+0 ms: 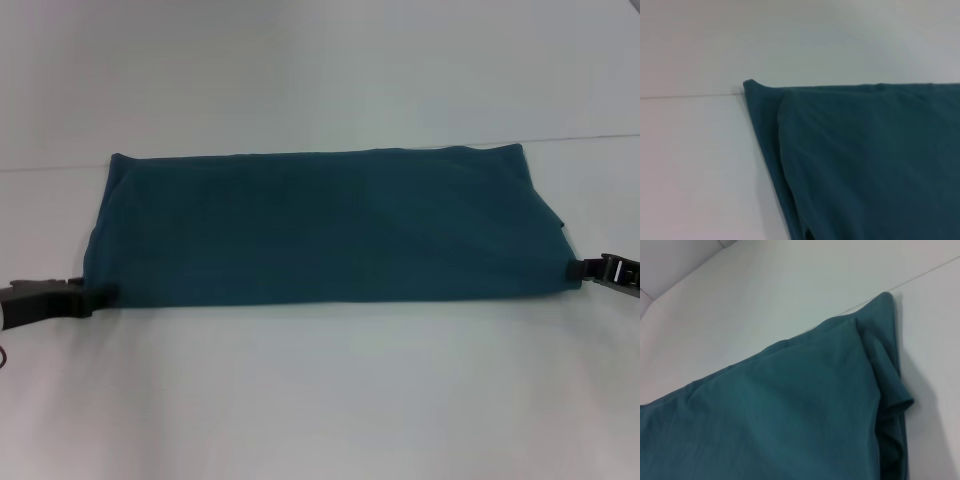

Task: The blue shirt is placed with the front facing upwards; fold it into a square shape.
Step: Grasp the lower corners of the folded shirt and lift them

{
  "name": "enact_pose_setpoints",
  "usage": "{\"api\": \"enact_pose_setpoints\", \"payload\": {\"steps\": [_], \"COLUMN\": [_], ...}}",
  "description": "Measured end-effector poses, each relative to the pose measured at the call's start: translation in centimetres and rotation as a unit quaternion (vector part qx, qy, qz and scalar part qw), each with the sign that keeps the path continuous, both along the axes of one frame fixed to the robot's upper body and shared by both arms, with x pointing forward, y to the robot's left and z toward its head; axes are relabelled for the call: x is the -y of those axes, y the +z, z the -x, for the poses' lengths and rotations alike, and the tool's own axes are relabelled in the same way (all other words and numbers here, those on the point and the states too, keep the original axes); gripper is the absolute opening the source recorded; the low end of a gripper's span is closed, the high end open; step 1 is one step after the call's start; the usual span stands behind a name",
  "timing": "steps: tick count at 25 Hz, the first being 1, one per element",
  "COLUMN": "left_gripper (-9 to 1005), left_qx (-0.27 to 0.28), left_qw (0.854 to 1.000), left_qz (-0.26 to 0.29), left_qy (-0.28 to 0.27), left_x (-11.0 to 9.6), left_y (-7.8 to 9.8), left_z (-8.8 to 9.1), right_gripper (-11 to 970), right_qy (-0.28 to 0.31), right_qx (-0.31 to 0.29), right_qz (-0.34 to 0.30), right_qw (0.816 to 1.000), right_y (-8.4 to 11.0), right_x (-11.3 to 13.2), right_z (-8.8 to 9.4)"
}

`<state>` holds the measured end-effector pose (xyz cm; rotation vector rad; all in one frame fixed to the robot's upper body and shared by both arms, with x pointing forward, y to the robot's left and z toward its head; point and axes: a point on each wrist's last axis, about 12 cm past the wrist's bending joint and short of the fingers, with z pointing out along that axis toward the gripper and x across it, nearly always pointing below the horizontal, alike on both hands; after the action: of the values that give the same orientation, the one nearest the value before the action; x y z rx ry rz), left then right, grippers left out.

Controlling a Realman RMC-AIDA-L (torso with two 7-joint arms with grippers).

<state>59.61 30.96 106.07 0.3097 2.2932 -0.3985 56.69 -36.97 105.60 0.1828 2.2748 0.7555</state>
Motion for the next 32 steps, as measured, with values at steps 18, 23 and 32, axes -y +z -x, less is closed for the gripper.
{"api": "enact_pose_setpoints", "payload": {"steps": [18, 23, 32], "left_gripper": [85, 2, 3], "left_qx": [-0.004, -0.003, -0.005], "left_qw": [1.0, 1.0, 1.0], "left_qz": [-0.009, -0.009, -0.02], "left_qy": [0.002, 0.002, 0.004], "left_x": [0.1, 0.12, -0.65], "left_y": [-0.04, 0.01, 0.43], "left_z": [-0.05, -0.12, -0.06], "right_gripper": [134, 136, 141], "right_qy": [0.0, 0.0, -0.002], "right_qx": [-0.001, -0.001, -0.002], "right_qz": [-0.001, -0.001, 0.001], "right_qw": [1.0, 1.0, 1.0], "right_y": [-0.08, -0.08, -0.12], "right_x": [-0.04, -0.04, 0.28], "right_z": [0.09, 0.09, 0.28]}}
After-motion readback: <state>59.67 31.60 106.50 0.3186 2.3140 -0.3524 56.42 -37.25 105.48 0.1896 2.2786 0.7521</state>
